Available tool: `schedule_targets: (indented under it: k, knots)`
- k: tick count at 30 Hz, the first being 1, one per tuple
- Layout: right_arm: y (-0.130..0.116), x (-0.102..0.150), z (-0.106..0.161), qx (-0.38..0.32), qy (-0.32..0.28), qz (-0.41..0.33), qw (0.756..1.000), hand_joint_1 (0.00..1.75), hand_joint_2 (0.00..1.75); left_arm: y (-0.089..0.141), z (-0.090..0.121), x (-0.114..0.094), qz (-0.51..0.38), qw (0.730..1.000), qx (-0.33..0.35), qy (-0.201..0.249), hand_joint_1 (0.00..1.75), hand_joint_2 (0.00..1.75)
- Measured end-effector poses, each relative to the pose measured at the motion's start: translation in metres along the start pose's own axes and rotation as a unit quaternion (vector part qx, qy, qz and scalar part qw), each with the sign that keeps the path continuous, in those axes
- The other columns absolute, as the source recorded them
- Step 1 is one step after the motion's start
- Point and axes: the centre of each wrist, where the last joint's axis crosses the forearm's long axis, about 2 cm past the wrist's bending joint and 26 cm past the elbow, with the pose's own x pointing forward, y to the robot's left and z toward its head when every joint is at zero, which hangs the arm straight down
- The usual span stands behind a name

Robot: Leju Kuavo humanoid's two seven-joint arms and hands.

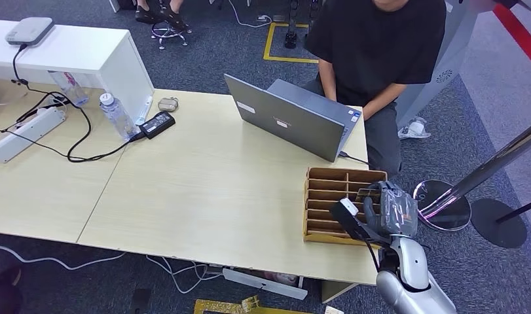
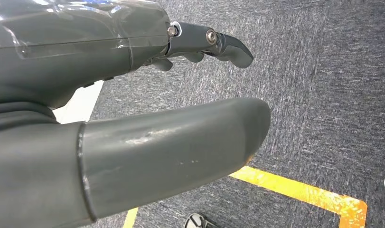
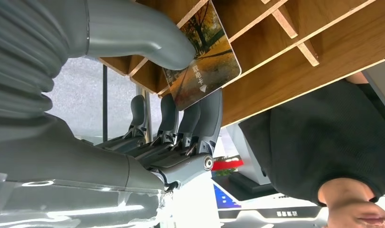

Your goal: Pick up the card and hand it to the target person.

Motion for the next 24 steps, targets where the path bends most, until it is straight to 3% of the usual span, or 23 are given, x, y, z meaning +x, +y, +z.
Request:
schedule_targets:
  k: [10,24]
  knots:
    - [-0.0003,0.0002,-0.0008,-0.002,-0.002,0.003,1.000,1.33,1.75,0.0000,0.0000,0.0000,-0.001,1.000,0.000,-0.001,0.00,0.00]
    - [-0.0013,0.0004,-0.0024,-0.003,-0.005,-0.001,1.000,1.40,1.75,0.0000,0.0000,0.0000,-0.001,1.000,0.000,-0.001,0.00,0.00]
